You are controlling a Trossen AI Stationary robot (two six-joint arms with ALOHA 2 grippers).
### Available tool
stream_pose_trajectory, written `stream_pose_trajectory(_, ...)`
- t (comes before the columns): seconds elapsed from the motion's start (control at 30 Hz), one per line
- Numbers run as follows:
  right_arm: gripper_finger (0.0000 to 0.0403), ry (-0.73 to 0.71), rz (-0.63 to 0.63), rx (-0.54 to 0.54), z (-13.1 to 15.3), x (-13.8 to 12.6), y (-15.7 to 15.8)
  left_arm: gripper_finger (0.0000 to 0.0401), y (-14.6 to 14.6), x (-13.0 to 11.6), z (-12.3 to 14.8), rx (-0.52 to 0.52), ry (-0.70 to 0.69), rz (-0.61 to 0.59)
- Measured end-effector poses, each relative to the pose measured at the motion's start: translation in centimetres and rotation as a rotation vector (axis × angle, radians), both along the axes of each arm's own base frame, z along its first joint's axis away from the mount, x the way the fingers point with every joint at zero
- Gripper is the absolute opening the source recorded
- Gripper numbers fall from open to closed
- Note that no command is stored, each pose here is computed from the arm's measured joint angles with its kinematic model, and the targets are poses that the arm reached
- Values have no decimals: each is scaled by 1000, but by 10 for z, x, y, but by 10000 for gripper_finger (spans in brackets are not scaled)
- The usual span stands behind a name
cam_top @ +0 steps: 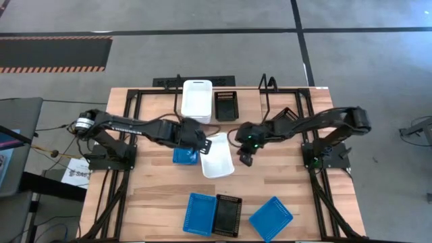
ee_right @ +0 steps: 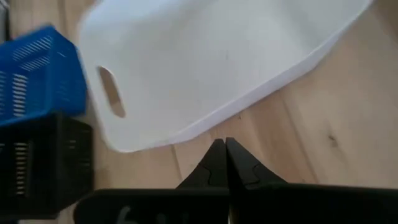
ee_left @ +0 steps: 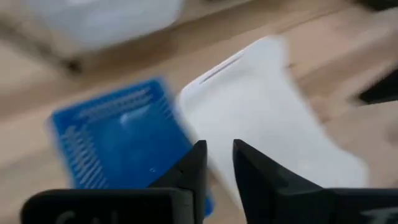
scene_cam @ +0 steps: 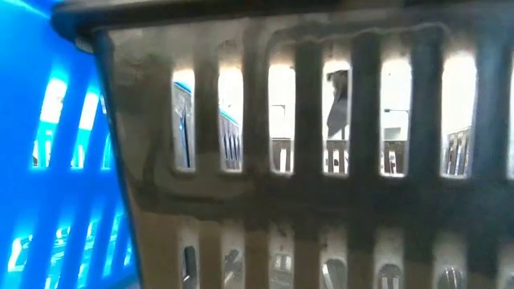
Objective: Stack baskets on shelf by color
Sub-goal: Stack the white bin on top of the white bin on the shelf
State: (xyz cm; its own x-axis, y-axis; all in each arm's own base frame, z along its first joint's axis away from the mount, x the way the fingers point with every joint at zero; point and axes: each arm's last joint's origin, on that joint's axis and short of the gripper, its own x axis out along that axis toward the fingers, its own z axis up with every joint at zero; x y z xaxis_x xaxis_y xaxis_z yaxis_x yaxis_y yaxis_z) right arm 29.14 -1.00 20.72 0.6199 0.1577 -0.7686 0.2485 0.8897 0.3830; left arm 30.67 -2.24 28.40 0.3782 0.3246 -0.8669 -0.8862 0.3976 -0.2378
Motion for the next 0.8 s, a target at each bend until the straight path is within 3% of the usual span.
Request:
stream_pose_trajectory(0.13, 1, -53, -37, -45, 29, -21, -1, 29, -18, -11, -3, -60, 43, 107)
stream_pose_trajectory(0.37, 3, -195, -122, -88, 74, -59, -11, 2, -42, -13, -2, -48, -58, 171)
stream_pose_trajectory(0.57, 15, -268, -144, -144, 95, -87, -20, 6, -46, -7, -8, -40, -66, 188)
stream_pose_trajectory(0.8, 38, -273, -164, -148, 103, -108, -21, 40, -48, 22, -49, -136, 49, 123)
